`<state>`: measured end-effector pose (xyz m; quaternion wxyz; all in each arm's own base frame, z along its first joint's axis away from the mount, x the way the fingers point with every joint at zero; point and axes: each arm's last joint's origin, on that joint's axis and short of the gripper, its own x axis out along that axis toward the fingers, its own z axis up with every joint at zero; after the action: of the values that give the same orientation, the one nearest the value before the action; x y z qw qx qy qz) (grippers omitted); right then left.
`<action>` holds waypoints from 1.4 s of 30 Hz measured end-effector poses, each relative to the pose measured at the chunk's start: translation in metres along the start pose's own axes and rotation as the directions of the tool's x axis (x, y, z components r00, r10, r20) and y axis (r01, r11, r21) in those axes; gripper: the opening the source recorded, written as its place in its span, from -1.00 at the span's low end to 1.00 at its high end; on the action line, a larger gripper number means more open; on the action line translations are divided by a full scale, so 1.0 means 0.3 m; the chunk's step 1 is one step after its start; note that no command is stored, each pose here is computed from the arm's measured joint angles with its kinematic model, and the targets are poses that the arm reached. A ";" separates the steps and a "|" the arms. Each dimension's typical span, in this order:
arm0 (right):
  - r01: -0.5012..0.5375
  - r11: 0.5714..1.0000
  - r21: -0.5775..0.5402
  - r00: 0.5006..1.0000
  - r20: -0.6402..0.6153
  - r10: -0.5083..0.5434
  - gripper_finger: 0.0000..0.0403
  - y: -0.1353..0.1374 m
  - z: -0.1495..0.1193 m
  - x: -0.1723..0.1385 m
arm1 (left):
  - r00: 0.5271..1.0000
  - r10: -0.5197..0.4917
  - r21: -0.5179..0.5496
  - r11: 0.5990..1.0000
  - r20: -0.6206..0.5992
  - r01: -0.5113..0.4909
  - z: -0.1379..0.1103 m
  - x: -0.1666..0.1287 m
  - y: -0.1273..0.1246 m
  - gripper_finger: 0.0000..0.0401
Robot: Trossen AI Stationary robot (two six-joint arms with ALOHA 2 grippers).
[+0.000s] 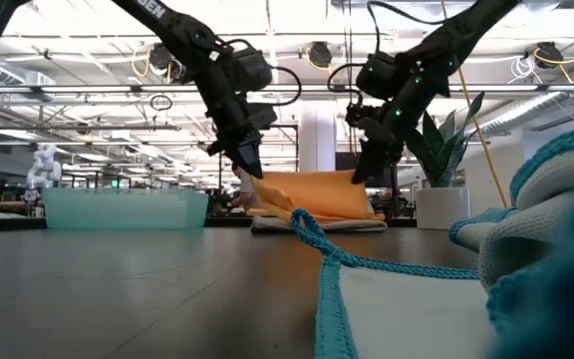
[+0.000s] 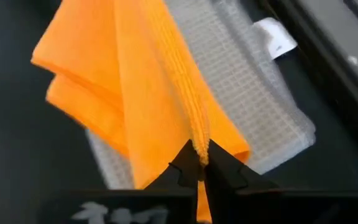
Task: Fold microfiber towels
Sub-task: Stack the folded orange microfiber towel on top of the folded gray microfiber towel
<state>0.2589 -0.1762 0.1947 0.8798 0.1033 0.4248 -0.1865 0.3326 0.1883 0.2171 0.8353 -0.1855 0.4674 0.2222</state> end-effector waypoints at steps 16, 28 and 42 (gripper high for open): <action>0.135 0.991 -0.002 0.989 0.057 -0.134 -0.25 -0.043 0.027 -0.010 | 0.997 0.026 0.028 0.999 0.071 -0.028 0.025 -0.002 0.037 -0.41; -0.084 0.994 0.069 0.996 0.037 0.082 -0.27 0.093 0.029 -0.064 | 0.996 0.080 -0.028 0.996 0.049 -0.079 -0.008 -0.105 -0.090 -0.24; -0.367 0.924 0.109 0.921 0.179 0.345 -0.28 0.298 0.059 -0.266 | 0.980 0.189 -0.311 0.929 -0.065 -0.200 -0.044 -0.072 -0.065 -0.24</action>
<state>0.2632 -0.0818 0.2703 0.9202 0.2255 0.3143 -0.0600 0.3240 0.1609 0.2314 0.7607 -0.2734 0.4557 0.3727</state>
